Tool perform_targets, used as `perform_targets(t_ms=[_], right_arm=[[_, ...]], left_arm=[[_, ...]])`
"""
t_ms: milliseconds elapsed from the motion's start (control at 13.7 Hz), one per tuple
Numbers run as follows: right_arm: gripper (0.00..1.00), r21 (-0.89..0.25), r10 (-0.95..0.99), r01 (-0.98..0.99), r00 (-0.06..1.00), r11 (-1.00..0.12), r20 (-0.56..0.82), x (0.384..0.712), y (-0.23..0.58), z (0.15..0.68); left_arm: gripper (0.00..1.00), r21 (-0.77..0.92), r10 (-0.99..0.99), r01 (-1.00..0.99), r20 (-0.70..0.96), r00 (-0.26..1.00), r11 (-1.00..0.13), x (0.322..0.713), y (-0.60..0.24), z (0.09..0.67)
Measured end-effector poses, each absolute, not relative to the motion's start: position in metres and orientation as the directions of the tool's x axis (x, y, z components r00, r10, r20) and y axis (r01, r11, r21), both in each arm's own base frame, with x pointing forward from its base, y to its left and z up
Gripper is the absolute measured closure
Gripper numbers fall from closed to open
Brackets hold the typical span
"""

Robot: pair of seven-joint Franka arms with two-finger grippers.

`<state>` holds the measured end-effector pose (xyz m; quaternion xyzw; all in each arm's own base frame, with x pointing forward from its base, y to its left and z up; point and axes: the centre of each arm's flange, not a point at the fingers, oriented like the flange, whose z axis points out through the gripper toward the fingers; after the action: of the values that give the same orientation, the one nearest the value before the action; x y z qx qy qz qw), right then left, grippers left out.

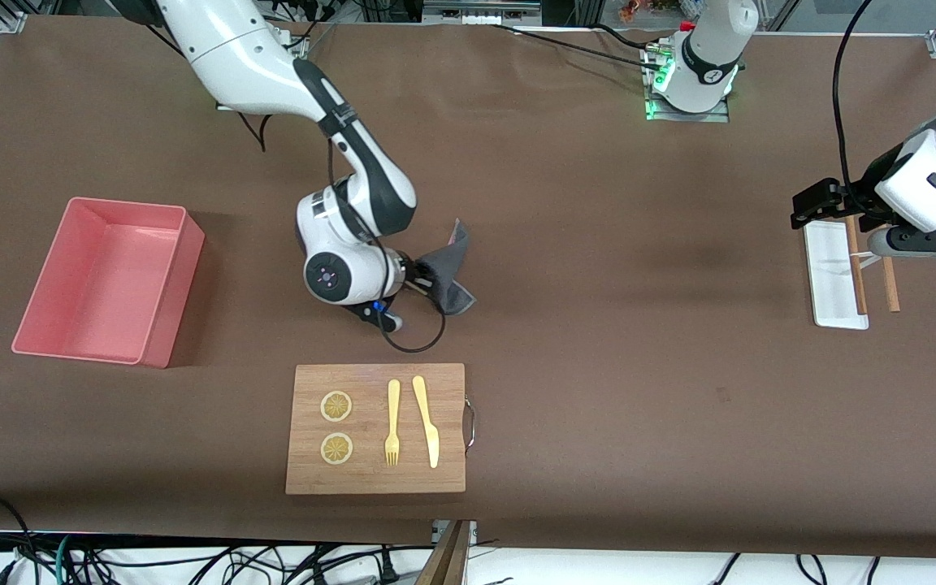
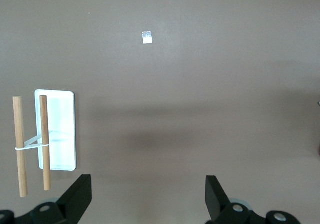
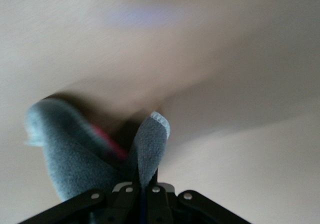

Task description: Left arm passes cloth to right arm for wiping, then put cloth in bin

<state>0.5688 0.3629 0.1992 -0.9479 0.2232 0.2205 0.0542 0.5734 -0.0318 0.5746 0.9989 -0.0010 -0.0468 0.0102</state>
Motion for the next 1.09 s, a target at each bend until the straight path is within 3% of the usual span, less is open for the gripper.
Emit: perform_targets(t_ms=[437, 1092], right_arm=[[0.98, 0.082, -0.295, -0.294, 0.816, -0.952, -0.497, 0.599, 0.251, 0.194], [0.98, 0.025, -0.086, -0.085, 0.846, -0.996, -0.526, 0.628, 0.108, 0.208]], left_arm=[[0.00, 0.021, -0.003, -0.001, -0.093, 0.996, -1.000, 0.573, -0.032, 0.575], [0.00, 0.021, -0.003, -0.001, -0.093, 0.996, -1.000, 0.573, -0.032, 0.575]])
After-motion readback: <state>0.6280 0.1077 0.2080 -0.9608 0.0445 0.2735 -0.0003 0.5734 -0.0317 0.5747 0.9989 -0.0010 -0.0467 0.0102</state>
